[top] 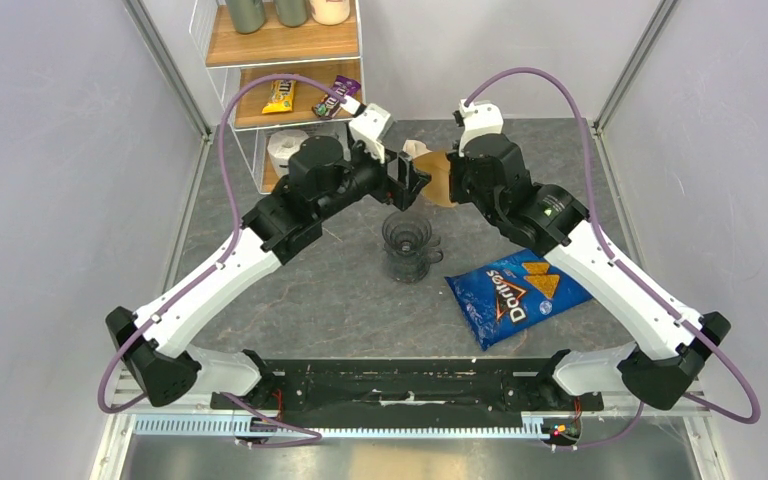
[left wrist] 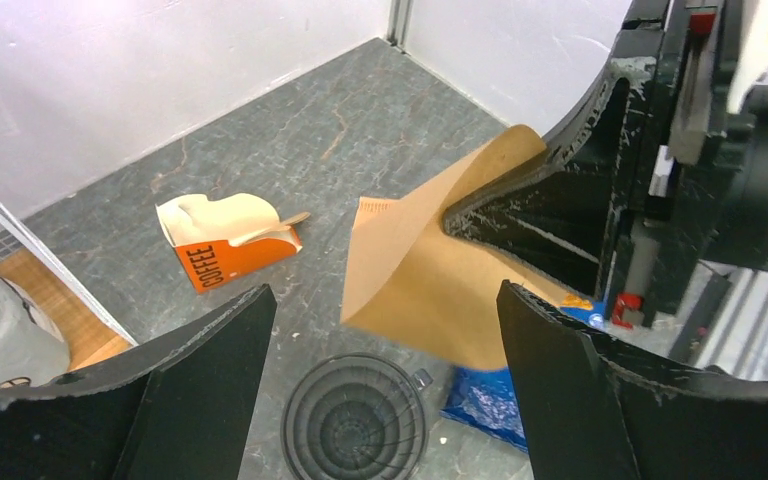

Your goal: Place the coffee filter in the dripper

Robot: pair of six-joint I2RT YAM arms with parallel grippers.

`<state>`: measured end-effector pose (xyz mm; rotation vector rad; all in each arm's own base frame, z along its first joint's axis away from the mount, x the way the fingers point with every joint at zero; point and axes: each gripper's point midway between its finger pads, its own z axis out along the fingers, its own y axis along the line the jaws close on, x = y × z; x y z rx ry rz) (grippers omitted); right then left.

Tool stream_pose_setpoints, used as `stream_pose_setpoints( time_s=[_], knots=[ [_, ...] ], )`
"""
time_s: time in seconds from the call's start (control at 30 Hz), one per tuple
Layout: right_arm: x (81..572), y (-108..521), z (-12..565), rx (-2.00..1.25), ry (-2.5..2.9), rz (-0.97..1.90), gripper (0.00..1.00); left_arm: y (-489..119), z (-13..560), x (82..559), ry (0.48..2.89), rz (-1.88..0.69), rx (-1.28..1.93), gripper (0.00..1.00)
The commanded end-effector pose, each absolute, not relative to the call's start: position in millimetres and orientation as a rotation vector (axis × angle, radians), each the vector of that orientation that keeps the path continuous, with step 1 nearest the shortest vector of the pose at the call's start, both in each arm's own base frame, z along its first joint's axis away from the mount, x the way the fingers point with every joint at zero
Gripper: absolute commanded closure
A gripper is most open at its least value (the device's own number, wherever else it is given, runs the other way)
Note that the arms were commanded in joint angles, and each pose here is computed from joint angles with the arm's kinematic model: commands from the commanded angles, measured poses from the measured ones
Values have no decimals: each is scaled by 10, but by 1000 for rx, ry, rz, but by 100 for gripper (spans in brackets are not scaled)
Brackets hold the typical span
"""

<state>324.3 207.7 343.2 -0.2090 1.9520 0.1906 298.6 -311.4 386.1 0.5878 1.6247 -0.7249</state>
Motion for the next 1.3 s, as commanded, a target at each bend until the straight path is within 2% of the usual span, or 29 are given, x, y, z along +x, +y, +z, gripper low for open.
stream_pose_setpoints(
  time_s=[0.0, 0.23, 0.53, 0.63, 0.77, 1.1, 1.27],
  knots=[
    [3265, 2223, 3641, -187, 1894, 262, 100, -3078, 4030, 3155, 1564, -561, 577, 13],
    [3246, 2273, 3627, -201, 1893, 255, 100, -3102, 3985, 3187, 1548, -480, 590, 27],
    [3252, 2320, 3664, -216, 1878, 255, 100, -3215, 3769, 3173, 1619, -500, 631, 31],
    [3250, 2339, 3693, -212, 1874, 269, 100, -3219, 3737, 3175, 1625, -500, 627, 39],
    [3241, 2355, 3695, -201, 1880, 286, 100, -3235, 3744, 3184, 1621, -504, 627, 43],
    [3239, 2384, 3658, -189, 1893, 297, 100, -3333, 3766, 3091, 1614, -563, 638, 78],
    [3207, 2452, 3709, -207, 1870, 355, 100, -3378, 3733, 3056, 1631, -593, 639, 83]
  ],
)
